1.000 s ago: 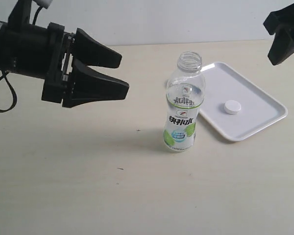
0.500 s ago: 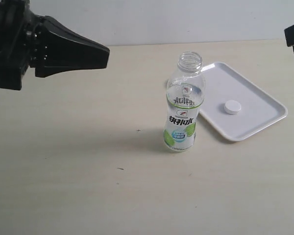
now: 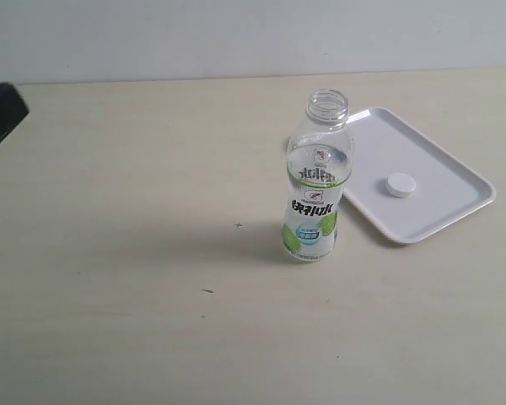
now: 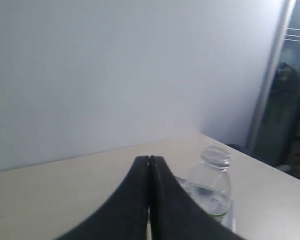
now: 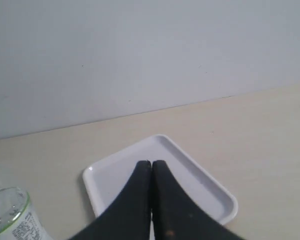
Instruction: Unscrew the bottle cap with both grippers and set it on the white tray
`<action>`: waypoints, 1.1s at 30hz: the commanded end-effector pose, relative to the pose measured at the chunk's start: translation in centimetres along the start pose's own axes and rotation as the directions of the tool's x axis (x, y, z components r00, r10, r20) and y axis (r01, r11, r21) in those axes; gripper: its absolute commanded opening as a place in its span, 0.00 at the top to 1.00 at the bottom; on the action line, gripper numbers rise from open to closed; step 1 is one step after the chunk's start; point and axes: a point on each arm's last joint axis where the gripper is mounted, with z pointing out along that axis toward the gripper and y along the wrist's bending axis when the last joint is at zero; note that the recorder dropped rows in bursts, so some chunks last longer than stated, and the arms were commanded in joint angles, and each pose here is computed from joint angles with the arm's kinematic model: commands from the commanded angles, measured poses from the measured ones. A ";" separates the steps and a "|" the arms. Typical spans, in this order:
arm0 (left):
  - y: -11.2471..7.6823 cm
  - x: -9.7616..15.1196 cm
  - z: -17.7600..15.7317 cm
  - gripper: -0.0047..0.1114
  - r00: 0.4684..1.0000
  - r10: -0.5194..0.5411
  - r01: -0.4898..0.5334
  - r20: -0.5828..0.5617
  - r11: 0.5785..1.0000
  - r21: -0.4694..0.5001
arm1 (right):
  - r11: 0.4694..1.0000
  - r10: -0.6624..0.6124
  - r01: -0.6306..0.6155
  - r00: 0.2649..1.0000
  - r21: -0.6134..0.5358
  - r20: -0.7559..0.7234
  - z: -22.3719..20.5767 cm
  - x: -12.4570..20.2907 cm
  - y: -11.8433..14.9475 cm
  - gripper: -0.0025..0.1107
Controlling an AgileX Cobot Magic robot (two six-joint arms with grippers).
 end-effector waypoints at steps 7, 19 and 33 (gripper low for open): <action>0.7 2.8 -4.2 0.96 0.998 0.051 -0.041 0.046 0.979 -0.201 | 0.996 -0.085 0.085 0.996 0.020 0.005 -0.4 2.9 -0.9 0.98; -0.5 1.0 -9.2 0.96 0.967 0.032 0.048 0.255 0.951 -0.304 | 0.994 -0.036 0.059 0.969 -0.089 0.243 -5.0 2.7 -0.4 0.98; -0.3 1.4 -9.3 0.96 0.976 0.028 0.046 0.218 0.944 -0.326 | 0.927 0.357 -0.334 0.926 -0.171 0.122 -4.9 3.2 -0.2 0.98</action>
